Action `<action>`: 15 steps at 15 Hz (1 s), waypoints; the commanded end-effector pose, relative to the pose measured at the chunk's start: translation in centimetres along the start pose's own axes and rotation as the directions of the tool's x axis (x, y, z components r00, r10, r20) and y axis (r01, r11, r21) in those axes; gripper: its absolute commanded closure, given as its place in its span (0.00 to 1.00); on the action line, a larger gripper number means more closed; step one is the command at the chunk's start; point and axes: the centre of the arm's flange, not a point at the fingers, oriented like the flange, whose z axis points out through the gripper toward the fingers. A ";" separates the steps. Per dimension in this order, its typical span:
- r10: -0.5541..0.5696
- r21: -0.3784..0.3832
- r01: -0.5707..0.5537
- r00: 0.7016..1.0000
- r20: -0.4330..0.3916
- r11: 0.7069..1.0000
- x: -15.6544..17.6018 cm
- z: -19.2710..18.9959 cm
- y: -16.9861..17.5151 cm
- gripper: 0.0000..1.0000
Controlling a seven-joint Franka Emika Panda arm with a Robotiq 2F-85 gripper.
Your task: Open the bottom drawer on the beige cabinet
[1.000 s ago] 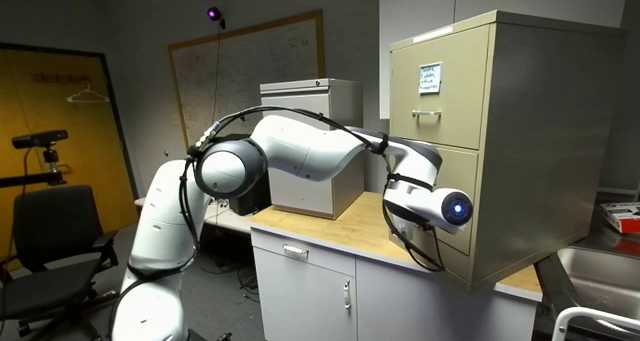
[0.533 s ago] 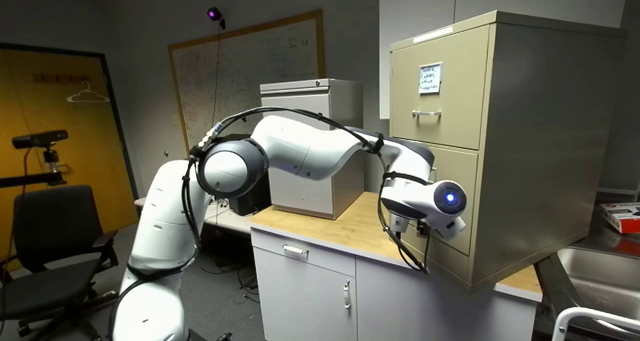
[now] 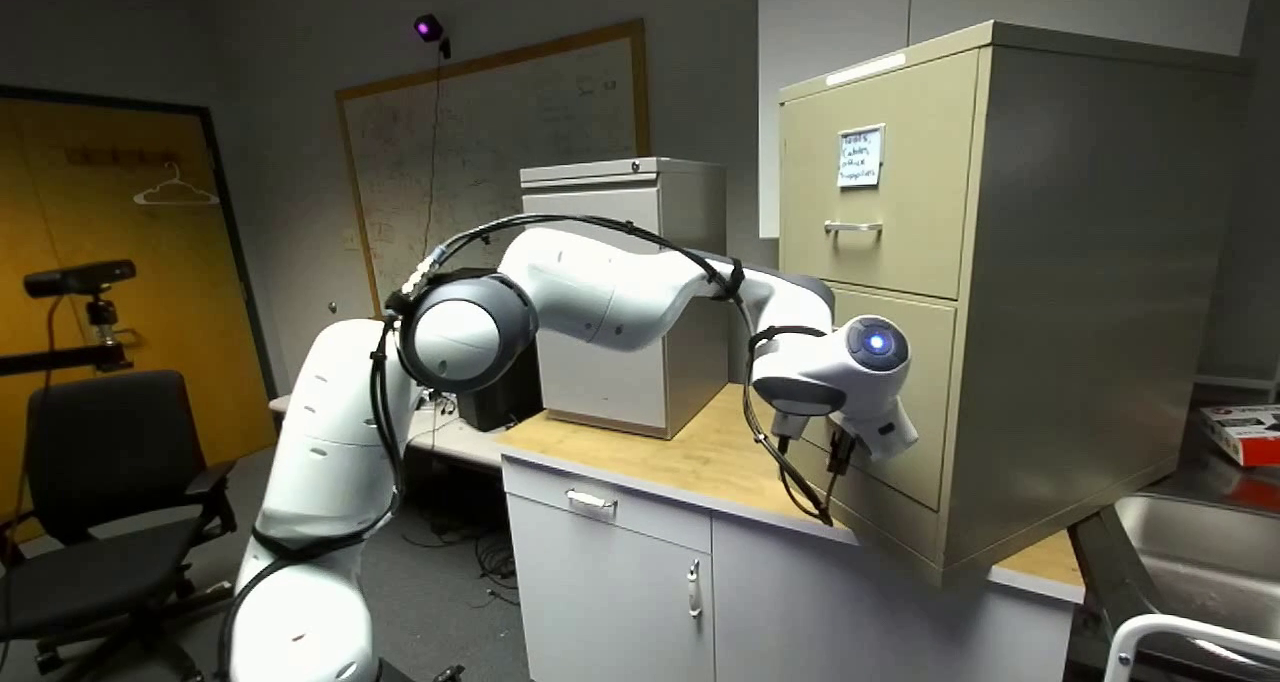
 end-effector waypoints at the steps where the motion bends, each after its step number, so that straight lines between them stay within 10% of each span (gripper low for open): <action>1: -0.008 -0.085 0.004 0.999 -0.036 0.996 -1.9 -0.6 -3.9 0.25; 11: -0.117 -0.414 0.019 0.970 -0.212 0.910 -1.5 -0.8 -6.3 0.91; 15: -0.160 -0.443 0.054 0.966 -0.205 0.895 -2.0 0.0 -6.7 0.94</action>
